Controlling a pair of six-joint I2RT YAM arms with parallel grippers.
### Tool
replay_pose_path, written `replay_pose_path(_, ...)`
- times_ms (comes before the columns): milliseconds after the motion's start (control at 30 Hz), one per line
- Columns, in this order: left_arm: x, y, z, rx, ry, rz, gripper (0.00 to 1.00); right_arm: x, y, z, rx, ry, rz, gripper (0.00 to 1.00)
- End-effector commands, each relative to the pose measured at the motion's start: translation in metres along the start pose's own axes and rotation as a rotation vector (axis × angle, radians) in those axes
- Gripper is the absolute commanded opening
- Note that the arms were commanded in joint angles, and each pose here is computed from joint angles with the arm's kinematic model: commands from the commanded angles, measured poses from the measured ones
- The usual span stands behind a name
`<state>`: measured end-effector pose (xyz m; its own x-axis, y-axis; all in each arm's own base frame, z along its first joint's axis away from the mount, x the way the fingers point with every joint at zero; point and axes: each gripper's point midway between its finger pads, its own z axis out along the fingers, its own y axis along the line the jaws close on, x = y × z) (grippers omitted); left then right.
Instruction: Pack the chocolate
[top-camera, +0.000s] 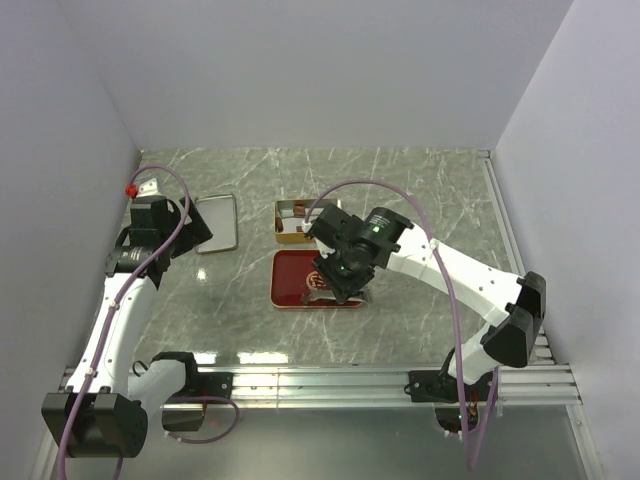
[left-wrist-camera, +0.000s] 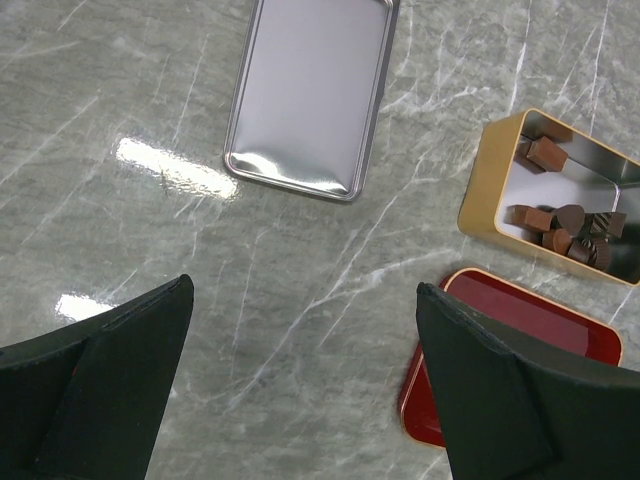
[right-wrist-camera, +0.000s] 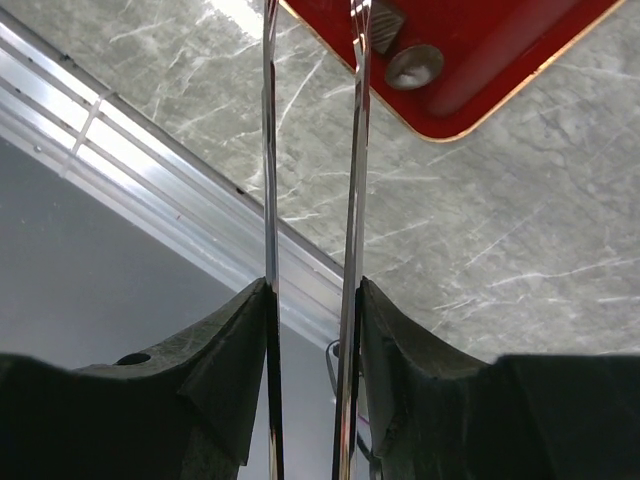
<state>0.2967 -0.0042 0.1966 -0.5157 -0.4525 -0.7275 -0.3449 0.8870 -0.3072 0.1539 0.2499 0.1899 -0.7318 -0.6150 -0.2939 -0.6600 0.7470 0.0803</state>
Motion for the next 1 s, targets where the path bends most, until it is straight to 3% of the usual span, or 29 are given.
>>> replay_pose_path(0,-0.019,-0.007,-0.009,0.020,-0.057,-0.006,0.99,-0.014,0.011,-0.010,-0.040,-0.051,-0.048,0.47)
replay_pose_path(967,-0.017,-0.004,-0.007,0.016,-0.060,0.005,0.99,-0.024,0.015,0.026,0.007,-0.015,-0.048,0.48)
